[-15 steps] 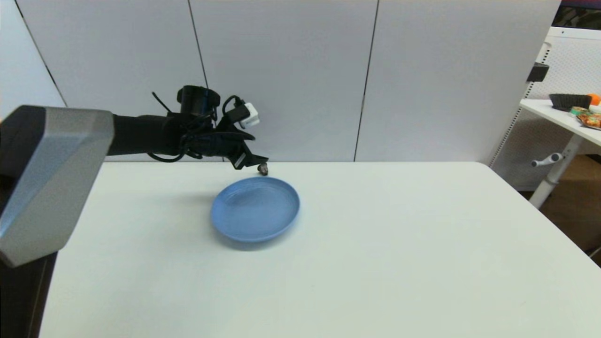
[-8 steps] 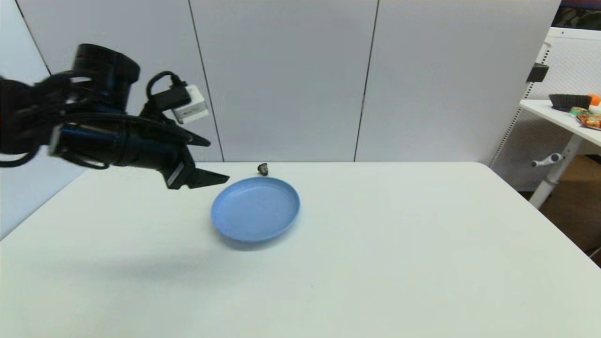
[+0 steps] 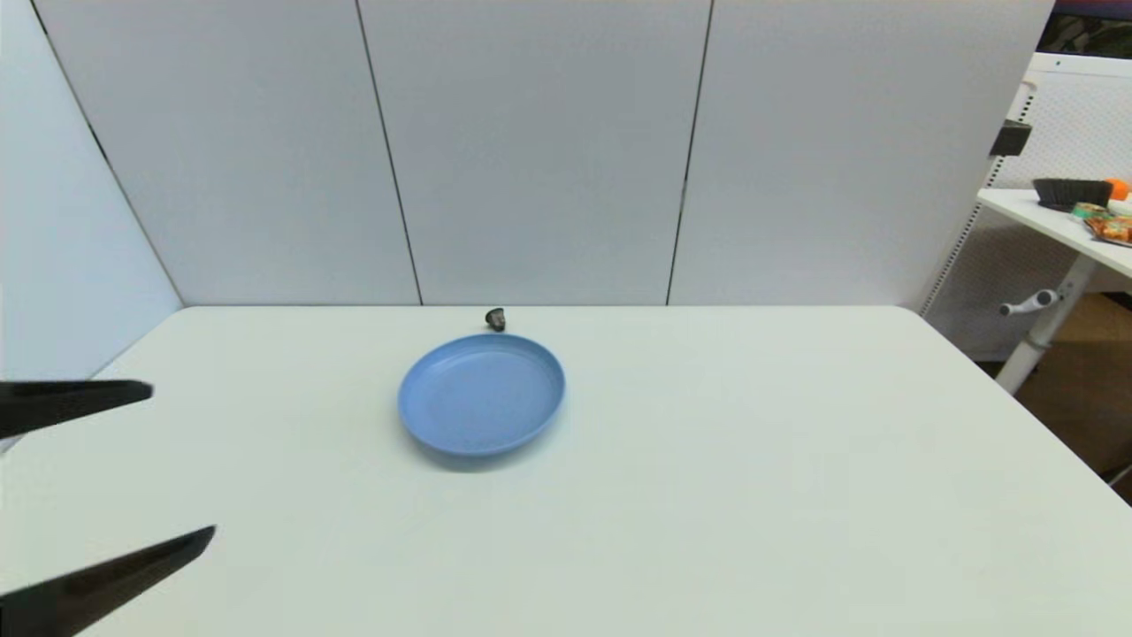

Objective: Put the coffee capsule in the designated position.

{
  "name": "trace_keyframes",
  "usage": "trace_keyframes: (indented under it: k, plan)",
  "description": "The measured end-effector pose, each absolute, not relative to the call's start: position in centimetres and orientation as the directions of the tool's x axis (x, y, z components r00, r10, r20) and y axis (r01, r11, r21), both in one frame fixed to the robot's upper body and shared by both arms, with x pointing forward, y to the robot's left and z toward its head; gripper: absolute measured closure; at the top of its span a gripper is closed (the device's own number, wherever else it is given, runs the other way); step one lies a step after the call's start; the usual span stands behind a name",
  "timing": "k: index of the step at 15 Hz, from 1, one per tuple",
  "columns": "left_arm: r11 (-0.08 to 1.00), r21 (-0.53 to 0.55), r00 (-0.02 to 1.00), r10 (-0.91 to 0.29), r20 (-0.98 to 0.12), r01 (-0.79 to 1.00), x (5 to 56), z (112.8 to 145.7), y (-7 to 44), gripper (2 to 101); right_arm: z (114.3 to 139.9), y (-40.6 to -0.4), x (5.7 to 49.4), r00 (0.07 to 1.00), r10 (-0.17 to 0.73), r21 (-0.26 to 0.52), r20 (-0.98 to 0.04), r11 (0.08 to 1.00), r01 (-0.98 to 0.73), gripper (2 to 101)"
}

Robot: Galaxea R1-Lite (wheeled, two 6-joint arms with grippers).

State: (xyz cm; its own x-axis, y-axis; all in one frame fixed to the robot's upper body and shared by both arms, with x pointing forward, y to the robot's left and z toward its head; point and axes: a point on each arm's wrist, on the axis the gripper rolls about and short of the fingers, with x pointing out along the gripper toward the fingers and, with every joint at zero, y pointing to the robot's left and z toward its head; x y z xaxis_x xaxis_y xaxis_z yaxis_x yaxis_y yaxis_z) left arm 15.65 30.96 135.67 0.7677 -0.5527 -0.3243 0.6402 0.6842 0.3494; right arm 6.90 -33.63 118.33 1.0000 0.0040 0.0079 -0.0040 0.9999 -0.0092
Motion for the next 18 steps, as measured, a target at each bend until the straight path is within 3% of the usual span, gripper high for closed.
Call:
trace_keyframes:
  k: [5,9,13,15,16,18]
  plan:
    - [0.847,0.27,0.889,-0.439,-0.132,0.458,8.0,130.7,32.7,6.9,118.3,-33.6,6.9,1.0,0.004,-0.009,0.007,1.0,-0.004,5.2]
    - [0.917,0.178,0.935,-0.35,-0.066,0.356,6.4,126.1,32.7,6.3,118.3,-33.6,6.9,1.0,0.004,-0.009,0.007,1.0,-0.004,5.2]
    - [0.963,0.155,0.975,-0.22,-0.023,0.221,6.3,120.7,32.9,6.1,118.3,-33.6,6.9,1.0,0.004,-0.009,0.007,1.0,-0.004,5.2]
    - [0.984,0.159,0.995,-0.087,0.043,0.08,6.7,119.7,33.2,6.0,118.3,-33.6,6.9,1.0,0.003,-0.009,0.007,1.0,-0.003,5.2]
    - [0.988,0.15,0.999,-0.038,0.018,0.035,6.8,119.0,33.3,6.0,118.3,-33.6,6.9,1.0,0.003,-0.009,0.007,1.0,-0.003,5.2]
    - [0.99,0.138,1.0,-0.029,-0.003,0.029,6.9,118.3,33.3,6.0,118.3,-33.6,6.9,1.0,0.004,-0.009,0.008,1.0,-0.004,5.2]
